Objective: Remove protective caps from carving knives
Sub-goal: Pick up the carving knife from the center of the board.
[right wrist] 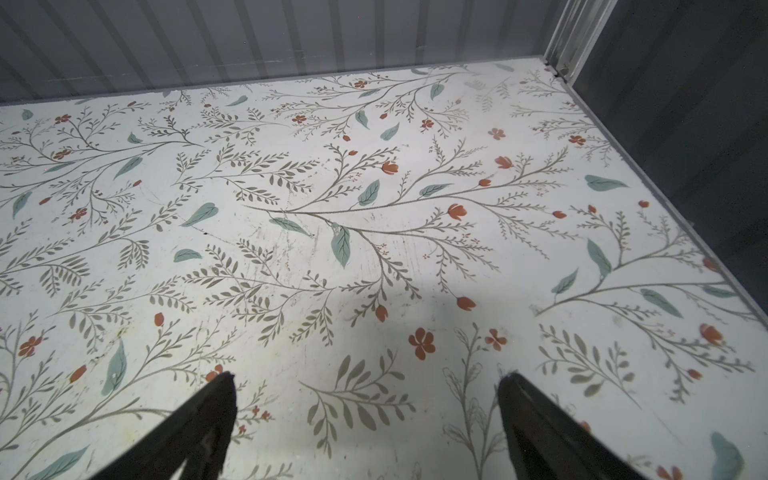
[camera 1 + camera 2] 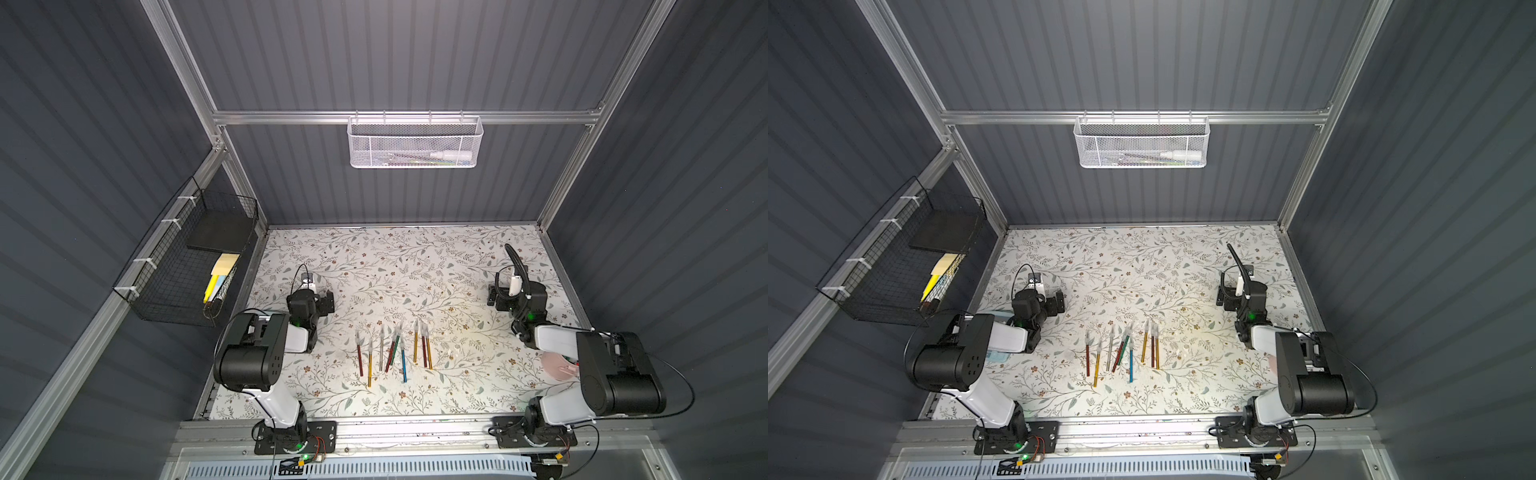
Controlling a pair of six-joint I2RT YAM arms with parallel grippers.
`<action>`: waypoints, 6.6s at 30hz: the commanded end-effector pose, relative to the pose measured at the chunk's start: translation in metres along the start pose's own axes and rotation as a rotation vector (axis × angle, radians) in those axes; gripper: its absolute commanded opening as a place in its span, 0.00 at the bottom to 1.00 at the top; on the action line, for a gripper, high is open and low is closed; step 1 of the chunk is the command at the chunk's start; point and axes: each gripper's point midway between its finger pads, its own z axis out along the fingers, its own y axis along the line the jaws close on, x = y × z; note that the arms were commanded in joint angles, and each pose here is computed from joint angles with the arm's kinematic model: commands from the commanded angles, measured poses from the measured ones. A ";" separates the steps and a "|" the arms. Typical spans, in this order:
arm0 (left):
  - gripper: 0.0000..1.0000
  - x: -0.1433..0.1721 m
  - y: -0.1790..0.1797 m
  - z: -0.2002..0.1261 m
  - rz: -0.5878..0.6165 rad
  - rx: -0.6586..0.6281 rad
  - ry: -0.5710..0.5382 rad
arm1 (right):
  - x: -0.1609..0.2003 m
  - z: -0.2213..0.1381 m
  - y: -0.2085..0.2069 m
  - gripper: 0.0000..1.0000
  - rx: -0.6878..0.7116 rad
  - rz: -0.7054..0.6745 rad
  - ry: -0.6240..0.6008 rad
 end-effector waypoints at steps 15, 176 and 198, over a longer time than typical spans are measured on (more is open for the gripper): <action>1.00 -0.008 0.004 0.005 0.009 -0.017 -0.023 | -0.007 0.003 0.000 0.99 -0.001 -0.007 -0.012; 0.99 -0.109 -0.187 -0.200 -0.036 0.793 0.405 | 0.125 -0.141 0.229 0.14 -0.254 -0.133 0.773; 0.81 -0.083 -0.309 -0.190 -0.377 1.209 0.536 | 0.068 -0.188 0.218 0.14 -0.601 0.113 0.733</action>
